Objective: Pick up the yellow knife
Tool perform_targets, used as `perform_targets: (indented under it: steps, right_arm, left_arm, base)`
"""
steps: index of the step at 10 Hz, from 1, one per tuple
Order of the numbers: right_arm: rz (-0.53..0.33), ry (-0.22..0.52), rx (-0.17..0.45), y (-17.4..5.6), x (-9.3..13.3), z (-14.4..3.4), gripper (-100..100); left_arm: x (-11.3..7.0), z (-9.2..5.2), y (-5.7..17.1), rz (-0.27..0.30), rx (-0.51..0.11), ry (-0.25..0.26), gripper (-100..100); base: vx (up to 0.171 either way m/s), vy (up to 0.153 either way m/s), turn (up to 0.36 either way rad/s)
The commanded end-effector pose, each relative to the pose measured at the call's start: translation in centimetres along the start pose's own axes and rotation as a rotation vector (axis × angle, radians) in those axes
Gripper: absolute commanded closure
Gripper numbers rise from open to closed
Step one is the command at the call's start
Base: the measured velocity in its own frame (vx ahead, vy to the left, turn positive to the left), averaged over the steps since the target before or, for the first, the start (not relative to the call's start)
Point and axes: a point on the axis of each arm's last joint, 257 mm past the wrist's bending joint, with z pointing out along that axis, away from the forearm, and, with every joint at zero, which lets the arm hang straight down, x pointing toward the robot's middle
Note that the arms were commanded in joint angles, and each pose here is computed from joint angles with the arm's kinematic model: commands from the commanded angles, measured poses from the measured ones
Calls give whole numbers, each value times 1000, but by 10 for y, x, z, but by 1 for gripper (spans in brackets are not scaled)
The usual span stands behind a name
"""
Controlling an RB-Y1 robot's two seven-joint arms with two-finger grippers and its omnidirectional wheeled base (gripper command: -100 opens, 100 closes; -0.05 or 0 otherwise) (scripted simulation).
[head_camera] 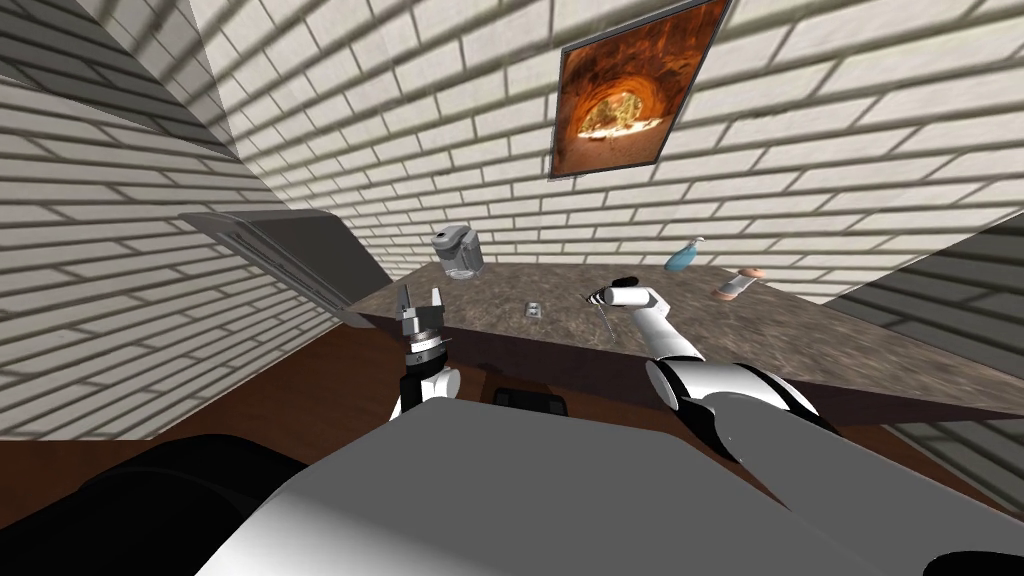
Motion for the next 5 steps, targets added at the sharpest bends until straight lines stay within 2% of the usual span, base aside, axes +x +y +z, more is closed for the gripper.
perform_targets:
  steps: [1, 3, 4, 5]
  right_arm:
    - [70, -54, 29, 0, -10, 1, -100]
    - [81, -94, 53, -7, -21, 1, -100]
    - [148, -137, 74, -7, -28, 2, -100]
    - [148, -162, 89, -11, -34, 0, -100]
  left_arm:
    - [0, 0, 0, 0, 0, 0, 0]
    - [0, 0, 0, 0, 0, 0, 0]
    - [0, 0, 0, 0, 0, 0, 0]
    - [0, 0, 0, 0, 0, 0, 0]
  base:
    - [19, 1, -65]
    - [12, 3, -10]
    - [14, 3, -54]
    - [16, 3, -38]
